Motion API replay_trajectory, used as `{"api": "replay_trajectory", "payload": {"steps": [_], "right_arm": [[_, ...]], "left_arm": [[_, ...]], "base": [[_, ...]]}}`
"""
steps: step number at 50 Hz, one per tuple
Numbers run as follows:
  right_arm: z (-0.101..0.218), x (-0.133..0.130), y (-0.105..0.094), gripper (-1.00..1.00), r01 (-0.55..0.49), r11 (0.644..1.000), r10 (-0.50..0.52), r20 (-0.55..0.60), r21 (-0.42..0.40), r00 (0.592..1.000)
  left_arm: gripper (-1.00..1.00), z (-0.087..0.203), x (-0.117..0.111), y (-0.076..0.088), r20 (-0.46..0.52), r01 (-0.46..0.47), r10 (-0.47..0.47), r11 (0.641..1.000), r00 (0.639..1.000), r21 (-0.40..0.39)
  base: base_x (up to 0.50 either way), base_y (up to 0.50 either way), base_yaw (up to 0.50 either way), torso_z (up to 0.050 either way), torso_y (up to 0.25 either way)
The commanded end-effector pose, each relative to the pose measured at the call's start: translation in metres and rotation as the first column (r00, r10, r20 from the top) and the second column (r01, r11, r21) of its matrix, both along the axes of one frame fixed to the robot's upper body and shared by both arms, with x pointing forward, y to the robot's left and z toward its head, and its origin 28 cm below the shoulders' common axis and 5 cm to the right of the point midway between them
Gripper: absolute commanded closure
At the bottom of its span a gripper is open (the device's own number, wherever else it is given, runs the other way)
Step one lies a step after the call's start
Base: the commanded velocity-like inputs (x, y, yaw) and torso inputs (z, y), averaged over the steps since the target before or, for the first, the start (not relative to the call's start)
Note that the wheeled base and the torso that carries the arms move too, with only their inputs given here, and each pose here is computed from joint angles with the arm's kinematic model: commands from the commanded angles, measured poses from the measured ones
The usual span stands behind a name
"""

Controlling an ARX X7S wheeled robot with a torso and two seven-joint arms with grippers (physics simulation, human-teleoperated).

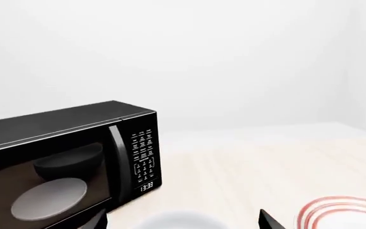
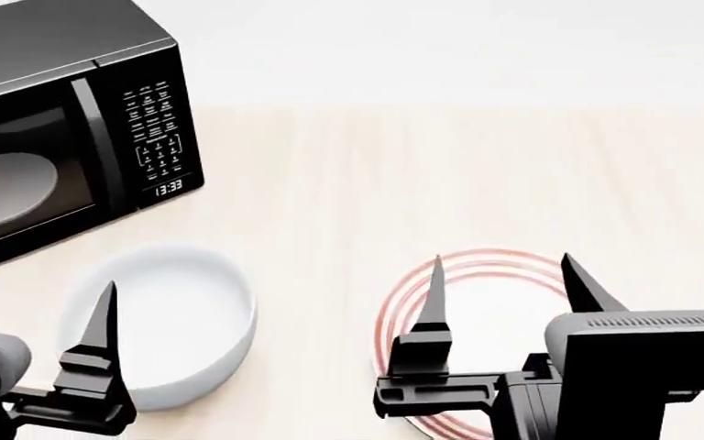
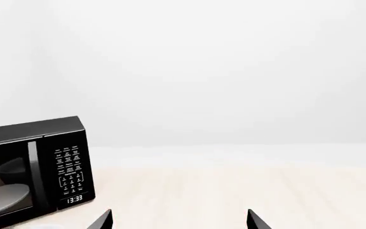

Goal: Put the white bowl to the right of the plate.

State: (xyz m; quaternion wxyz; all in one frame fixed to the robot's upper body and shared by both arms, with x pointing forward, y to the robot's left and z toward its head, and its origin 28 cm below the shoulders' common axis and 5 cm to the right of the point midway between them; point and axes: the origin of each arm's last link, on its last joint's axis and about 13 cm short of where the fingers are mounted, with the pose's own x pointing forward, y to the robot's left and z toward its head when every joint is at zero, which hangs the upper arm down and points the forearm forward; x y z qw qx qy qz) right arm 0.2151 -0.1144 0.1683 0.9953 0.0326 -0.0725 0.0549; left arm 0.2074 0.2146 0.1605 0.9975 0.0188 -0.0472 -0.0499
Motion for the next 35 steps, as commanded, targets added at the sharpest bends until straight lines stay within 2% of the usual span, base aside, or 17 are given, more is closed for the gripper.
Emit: {"api": "replay_trajectory", "payload": {"steps": [1,2,25,28,29,30,31,32,33,34,35], "right_arm": [[0.002,-0.005,0.001,-1.00,-0.071,0.997,0.071,0.029,-0.002,0.997],[0.001,-0.007,0.002,-1.00,-0.049,0.998,0.050,0.037,-0.033,0.998],[0.008,-0.005,0.002,-1.00,-0.044,0.999,0.044,0.033,-0.001,0.998],[0.008,0.000,0.003,-1.00,0.009,0.999,-0.010,-0.038,-0.037,0.999],[0.009,0.000,0.003,-1.00,0.003,1.000,-0.003,-0.024,-0.030,1.000],[0.010,0.001,0.002,-1.00,0.057,0.998,-0.059,-0.056,-0.028,0.997],[0.011,0.001,0.002,-1.00,0.065,0.998,-0.065,-0.062,0.000,0.996],[0.014,0.002,0.002,-1.00,0.116,0.992,-0.112,-0.077,0.050,0.991],[0.016,0.002,0.001,-1.00,0.117,0.992,-0.113,-0.068,0.052,0.991],[0.016,0.001,0.001,-1.00,0.126,0.992,-0.124,-0.086,0.016,0.989],[0.017,0.001,0.001,-1.00,0.116,0.993,-0.114,-0.084,0.023,0.990]], "left_arm": [[-1.00,0.003,-0.001,0.000,0.010,-0.002,0.002,1.000,1.000,-0.001],[-1.00,0.002,-0.001,0.000,0.009,-0.002,0.002,1.000,1.000,0.000],[-1.00,0.009,-0.002,0.002,0.027,-0.013,0.013,1.000,1.000,-0.008],[-1.00,0.008,-0.002,0.003,0.027,-0.016,0.016,1.000,1.000,-0.008],[-1.00,0.007,-0.001,0.003,0.027,-0.020,0.020,1.000,0.999,-0.007],[-1.00,0.006,0.000,0.005,0.026,-0.043,0.043,0.999,0.999,-0.008],[-1.00,0.006,0.001,0.006,0.025,-0.059,0.059,0.998,0.998,-0.008],[-1.00,0.005,0.002,0.008,0.022,-0.072,0.072,0.997,0.997,-0.006],[-1.00,0.004,0.003,0.010,0.005,-0.112,0.112,0.994,0.994,0.012],[-1.00,0.003,0.004,0.012,0.003,-0.123,0.123,0.992,0.992,0.018],[-1.00,0.002,0.004,0.014,-0.003,-0.133,0.134,0.991,0.991,0.018]], "base": [[0.43,0.00,0.00,0.000,0.000],[0.50,0.00,0.00,0.000,0.000],[0.50,0.00,0.00,0.000,0.000],[0.24,0.00,0.00,0.000,0.000],[0.00,0.00,0.00,0.000,0.000],[0.00,0.00,0.00,0.000,0.000],[0.00,0.00,0.00,0.000,0.000],[0.00,0.00,0.00,0.000,0.000],[0.00,0.00,0.00,0.000,0.000],[0.00,0.00,0.00,0.000,0.000],[0.00,0.00,0.00,0.000,0.000]]}}
